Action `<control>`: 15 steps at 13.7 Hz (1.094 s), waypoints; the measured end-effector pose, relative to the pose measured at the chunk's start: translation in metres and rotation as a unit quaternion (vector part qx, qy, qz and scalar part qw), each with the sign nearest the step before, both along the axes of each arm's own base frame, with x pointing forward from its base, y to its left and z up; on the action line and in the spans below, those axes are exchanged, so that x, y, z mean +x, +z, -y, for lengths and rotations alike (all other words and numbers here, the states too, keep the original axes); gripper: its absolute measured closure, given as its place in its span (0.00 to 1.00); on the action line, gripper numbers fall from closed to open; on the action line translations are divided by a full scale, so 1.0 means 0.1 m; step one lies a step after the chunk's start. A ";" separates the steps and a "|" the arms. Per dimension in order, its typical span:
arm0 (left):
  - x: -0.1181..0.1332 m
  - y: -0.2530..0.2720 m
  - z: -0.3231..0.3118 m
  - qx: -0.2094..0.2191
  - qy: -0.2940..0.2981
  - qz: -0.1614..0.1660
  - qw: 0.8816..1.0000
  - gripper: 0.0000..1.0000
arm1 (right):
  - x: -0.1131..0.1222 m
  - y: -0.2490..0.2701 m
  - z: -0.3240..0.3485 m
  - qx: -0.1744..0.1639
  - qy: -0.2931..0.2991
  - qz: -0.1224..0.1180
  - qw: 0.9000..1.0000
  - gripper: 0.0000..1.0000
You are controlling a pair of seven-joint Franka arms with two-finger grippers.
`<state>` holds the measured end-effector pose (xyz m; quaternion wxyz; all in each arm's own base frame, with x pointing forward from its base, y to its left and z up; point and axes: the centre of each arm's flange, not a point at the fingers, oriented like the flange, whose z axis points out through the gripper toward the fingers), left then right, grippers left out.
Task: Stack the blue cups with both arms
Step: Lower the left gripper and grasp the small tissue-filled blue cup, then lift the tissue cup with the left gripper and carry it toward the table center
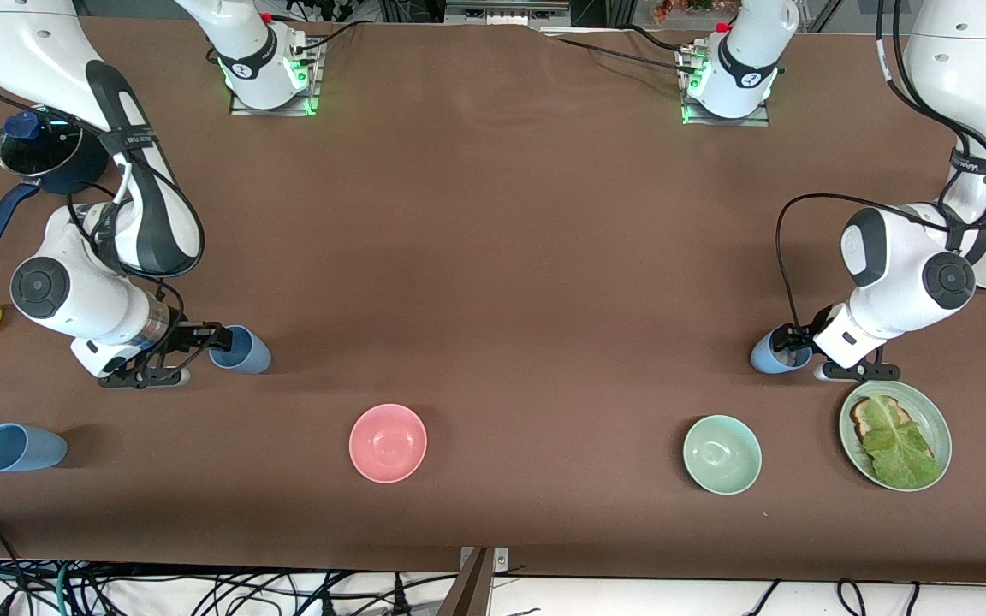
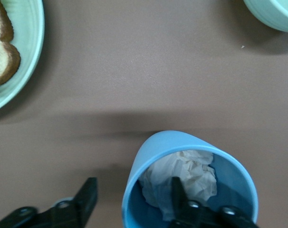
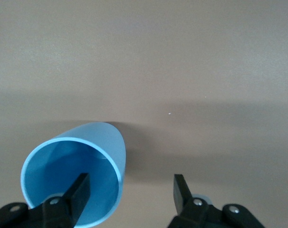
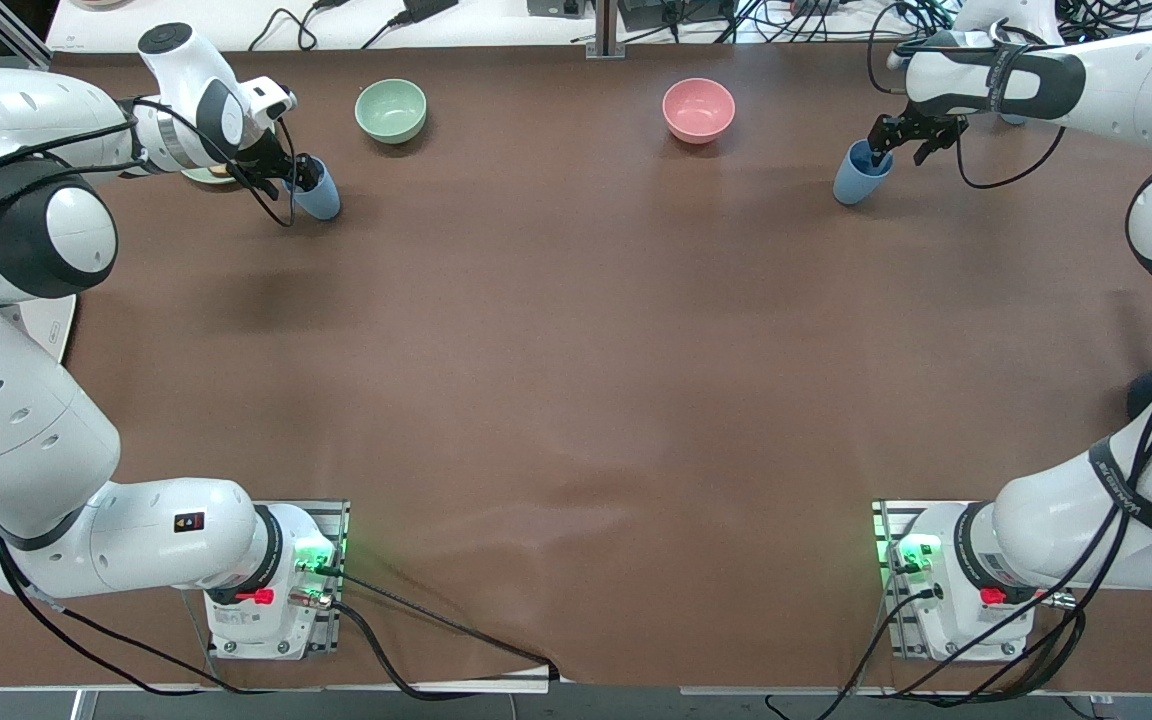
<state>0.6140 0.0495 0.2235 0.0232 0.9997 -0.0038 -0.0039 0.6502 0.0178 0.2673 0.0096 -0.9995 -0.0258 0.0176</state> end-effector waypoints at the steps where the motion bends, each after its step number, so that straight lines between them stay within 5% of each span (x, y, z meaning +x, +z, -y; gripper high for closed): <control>1: 0.00 0.00 -0.03 0.000 -0.005 0.001 1.000 0.45 | 0.00 0.00 0.00 0.000 0.000 0.000 1.000 0.23; 6: 0.01 0.03 -0.11 0.000 -0.031 0.005 1.000 0.96 | 0.00 0.00 0.00 0.000 0.000 0.000 1.000 0.30; 11: 0.07 0.28 -0.06 -0.005 -0.039 -0.018 0.999 0.95 | 0.00 0.00 0.00 0.000 0.000 0.000 1.000 0.33; 15: 0.25 1.34 0.14 -0.018 -0.047 -0.077 0.996 0.95 | -0.01 -0.01 0.00 0.000 0.000 -0.001 1.000 0.35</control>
